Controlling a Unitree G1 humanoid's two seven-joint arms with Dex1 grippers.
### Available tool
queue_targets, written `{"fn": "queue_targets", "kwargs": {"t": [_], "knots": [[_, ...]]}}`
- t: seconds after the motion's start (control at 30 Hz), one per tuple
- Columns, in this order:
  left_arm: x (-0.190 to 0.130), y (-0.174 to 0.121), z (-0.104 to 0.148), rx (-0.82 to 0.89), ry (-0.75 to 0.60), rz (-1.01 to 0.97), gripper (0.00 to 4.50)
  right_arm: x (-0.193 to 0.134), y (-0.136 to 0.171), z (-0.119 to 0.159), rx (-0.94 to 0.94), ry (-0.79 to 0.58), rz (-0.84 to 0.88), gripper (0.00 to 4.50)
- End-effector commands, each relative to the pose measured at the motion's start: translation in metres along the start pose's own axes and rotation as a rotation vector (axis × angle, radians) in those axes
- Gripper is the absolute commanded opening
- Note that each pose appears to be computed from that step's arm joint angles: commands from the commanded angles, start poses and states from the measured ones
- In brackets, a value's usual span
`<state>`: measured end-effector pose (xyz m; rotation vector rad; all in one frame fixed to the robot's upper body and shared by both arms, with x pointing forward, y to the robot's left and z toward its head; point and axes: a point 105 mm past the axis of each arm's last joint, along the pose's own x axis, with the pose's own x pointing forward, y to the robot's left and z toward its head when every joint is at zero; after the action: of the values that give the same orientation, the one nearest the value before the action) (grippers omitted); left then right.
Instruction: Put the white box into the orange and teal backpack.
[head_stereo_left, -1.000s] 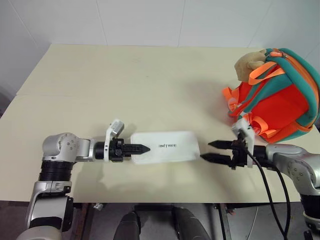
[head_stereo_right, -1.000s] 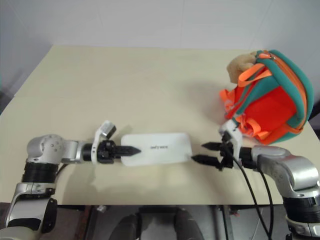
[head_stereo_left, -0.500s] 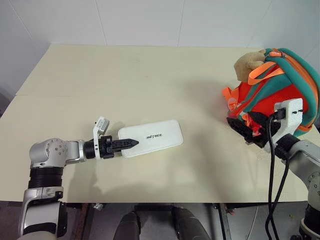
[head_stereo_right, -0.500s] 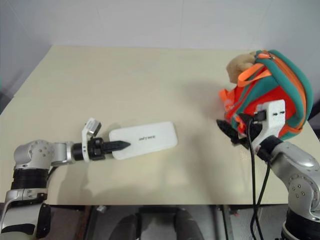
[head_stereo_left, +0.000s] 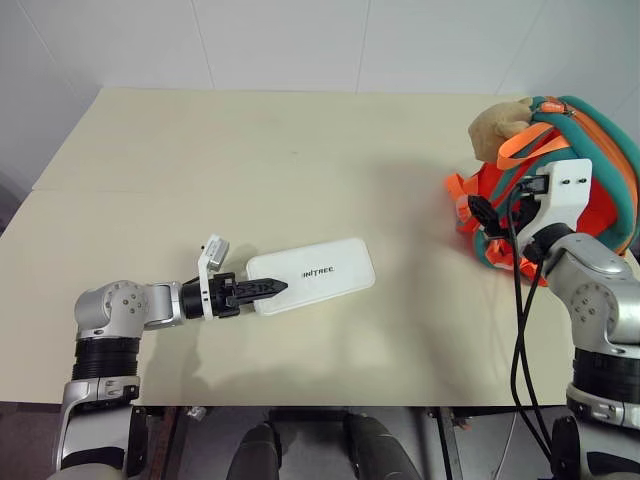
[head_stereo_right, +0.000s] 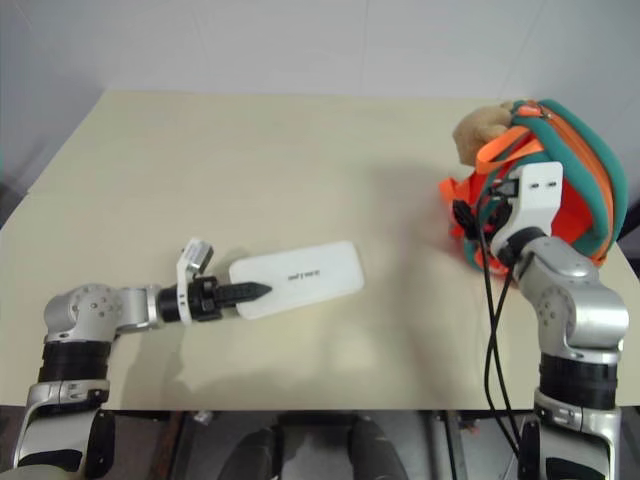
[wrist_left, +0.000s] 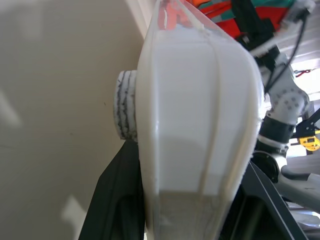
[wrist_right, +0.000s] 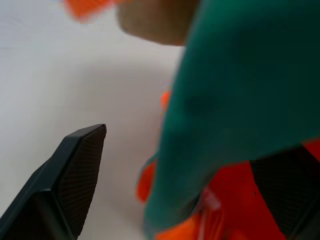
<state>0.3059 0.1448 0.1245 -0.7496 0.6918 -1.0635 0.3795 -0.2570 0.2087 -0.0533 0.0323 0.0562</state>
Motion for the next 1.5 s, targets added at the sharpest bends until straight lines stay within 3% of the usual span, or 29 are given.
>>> {"fn": "queue_targets", "kwargs": {"t": [0.03, 0.17, 0.57, 0.63, 0.8, 0.93, 1.03, 1.13, 1.37, 1.5], "knots": [[-0.003, -0.002, 0.001, 0.016, -0.026, 0.008, 1.33, 0.009, -0.005, 0.012, 0.014, -0.068, -0.045, 4.50], [-0.002, -0.001, 0.000, 0.012, -0.049, 0.009, 1.33, 0.026, -0.001, 0.011, 0.071, -0.119, -0.068, 4.50], [-0.009, -0.001, 0.002, 0.024, -0.098, 0.024, 1.33, 0.039, 0.022, 0.015, 0.075, -0.208, 0.044, 0.60], [-0.013, 0.000, 0.002, 0.025, -0.110, 0.029, 1.33, 0.035, 0.046, 0.024, 0.097, -0.243, 0.183, 0.05], [-0.028, 0.000, 0.017, 0.064, -0.214, 0.029, 1.33, 0.005, 0.111, 0.043, 0.157, -0.263, 0.628, 0.01], [-0.040, 0.002, 0.027, 0.107, -0.284, 0.033, 1.33, -0.019, 0.133, 0.049, 0.168, -0.231, 0.836, 0.01], [-0.071, 0.007, 0.029, 0.151, -0.327, 0.088, 1.33, -0.066, 0.161, 0.059, 0.180, -0.144, 1.167, 0.01], [-0.097, 0.002, 0.033, 0.182, -0.388, 0.119, 1.33, -0.091, 0.161, 0.056, 0.162, -0.032, 1.307, 0.01], [-0.109, -0.005, 0.018, 0.211, -0.405, 0.118, 1.33, -0.139, 0.145, 0.065, 0.222, 0.194, 1.529, 0.01], [-0.107, -0.009, 0.008, 0.215, -0.413, 0.105, 1.33, -0.150, 0.119, 0.048, 0.244, 0.408, 1.501, 0.01]]}}
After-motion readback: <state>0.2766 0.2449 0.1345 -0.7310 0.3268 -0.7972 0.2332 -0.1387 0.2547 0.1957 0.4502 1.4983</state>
